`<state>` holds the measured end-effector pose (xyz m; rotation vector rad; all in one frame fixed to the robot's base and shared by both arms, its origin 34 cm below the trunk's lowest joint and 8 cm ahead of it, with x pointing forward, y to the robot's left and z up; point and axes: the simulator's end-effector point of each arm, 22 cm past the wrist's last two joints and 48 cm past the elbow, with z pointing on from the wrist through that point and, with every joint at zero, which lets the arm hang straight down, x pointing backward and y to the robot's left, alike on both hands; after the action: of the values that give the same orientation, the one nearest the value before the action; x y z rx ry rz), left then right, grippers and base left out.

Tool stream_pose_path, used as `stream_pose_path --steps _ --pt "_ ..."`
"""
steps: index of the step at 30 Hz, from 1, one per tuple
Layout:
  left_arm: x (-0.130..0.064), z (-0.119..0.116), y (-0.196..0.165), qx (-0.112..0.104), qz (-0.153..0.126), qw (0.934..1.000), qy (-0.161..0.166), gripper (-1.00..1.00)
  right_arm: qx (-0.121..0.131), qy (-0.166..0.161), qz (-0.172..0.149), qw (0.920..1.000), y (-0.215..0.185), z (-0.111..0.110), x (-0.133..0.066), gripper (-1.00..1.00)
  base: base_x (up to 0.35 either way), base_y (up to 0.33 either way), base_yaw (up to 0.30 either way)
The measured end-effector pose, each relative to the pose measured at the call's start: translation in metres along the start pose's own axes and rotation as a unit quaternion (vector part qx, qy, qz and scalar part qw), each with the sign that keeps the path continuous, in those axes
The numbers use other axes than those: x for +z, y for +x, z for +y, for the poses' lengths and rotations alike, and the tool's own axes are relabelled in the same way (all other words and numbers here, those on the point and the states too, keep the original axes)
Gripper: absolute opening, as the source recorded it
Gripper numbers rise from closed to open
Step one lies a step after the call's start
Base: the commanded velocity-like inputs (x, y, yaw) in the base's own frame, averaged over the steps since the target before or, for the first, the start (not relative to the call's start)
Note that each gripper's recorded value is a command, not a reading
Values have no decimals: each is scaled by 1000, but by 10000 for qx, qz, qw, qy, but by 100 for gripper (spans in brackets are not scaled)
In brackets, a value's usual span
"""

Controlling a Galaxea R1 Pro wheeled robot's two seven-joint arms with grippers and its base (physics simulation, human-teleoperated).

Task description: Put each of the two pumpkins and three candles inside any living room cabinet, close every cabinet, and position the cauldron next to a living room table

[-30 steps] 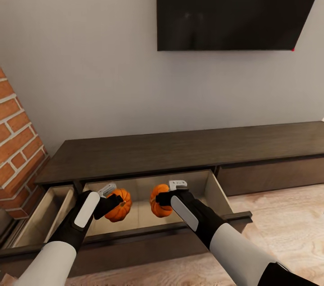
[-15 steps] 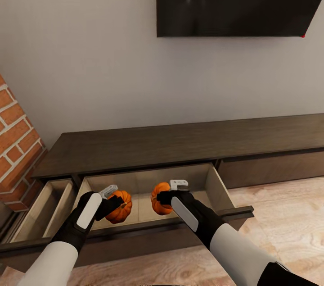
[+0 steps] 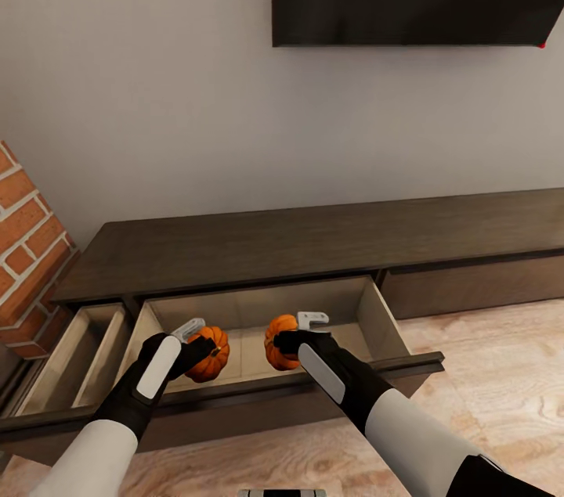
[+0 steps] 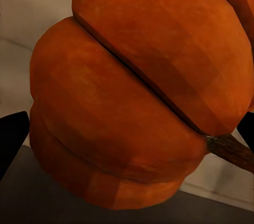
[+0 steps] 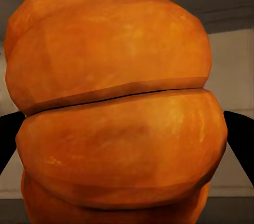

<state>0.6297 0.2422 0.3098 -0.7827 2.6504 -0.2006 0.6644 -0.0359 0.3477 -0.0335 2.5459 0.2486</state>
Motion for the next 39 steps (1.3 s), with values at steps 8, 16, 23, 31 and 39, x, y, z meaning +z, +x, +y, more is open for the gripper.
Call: stream_pose_path --steps 8,16,23,31,39 --pt "7 2 0 -59 -76 9999 -33 -100 14 -1 76 10000 7 -1 7 -100 0 0 0" --pt "7 2 0 -59 -76 9999 -29 -100 13 4 77 10000 7 -2 7 -100 18 -7 0" --pt "7 3 -1 -57 -78 9999 -37 100 10 20 79 10000 7 -2 7 100 1 0 0" --pt "7 4 -1 -55 -75 9999 -46 100 9 15 81 10000 7 -2 7 100 0 0 0" --pt "7 3 -2 -57 -84 9999 -30 100 18 14 75 10000 7 -2 7 100 0 0 0"
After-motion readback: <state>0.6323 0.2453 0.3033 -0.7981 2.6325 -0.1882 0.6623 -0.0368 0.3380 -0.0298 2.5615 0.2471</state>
